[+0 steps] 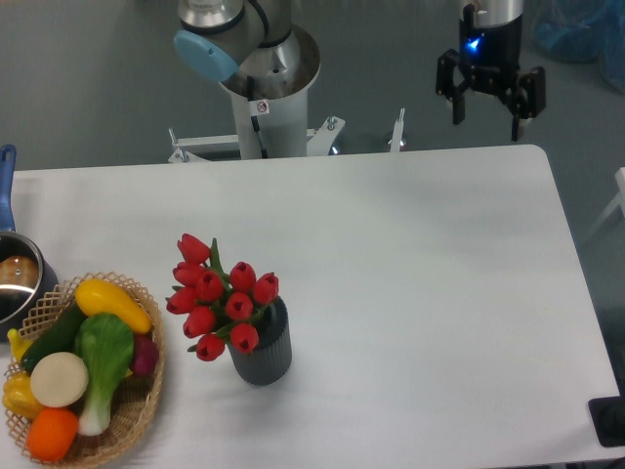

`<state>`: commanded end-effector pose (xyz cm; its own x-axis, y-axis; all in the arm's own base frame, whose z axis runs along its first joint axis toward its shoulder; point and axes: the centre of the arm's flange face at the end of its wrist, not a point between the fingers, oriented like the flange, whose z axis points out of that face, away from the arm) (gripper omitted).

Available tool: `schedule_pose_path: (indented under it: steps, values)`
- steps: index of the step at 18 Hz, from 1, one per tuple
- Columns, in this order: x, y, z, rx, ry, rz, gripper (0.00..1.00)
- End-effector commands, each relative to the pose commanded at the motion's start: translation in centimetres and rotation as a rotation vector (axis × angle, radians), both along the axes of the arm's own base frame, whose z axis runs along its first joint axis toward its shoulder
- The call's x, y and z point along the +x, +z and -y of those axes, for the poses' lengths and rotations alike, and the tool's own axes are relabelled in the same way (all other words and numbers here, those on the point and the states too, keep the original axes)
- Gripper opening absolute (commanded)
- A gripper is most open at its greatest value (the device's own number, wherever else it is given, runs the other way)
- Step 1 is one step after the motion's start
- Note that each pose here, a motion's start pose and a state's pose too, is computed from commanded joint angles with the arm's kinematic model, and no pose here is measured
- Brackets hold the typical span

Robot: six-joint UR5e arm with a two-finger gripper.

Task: Pick up the flowers from the vase

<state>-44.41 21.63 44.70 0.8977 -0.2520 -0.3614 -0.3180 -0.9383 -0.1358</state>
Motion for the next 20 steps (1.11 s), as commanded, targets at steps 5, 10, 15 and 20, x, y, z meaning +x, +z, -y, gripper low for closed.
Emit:
schedule_pose_path:
  steps: [5, 10, 15, 20]
  values:
    - [-0.2, 0.1, -0.3, 0.009, -0.007, -0.022, 1.0]
    - [0.1, -1.5, -0.6, 0.03, 0.0, 0.014, 1.0]
    - [0.4, -2.5, -1.5, 0.168, 0.055, 0.071, 1.0]
    - [0.2, -2.6, -2.2, 0.266, 0.113, 0.12, 1.0]
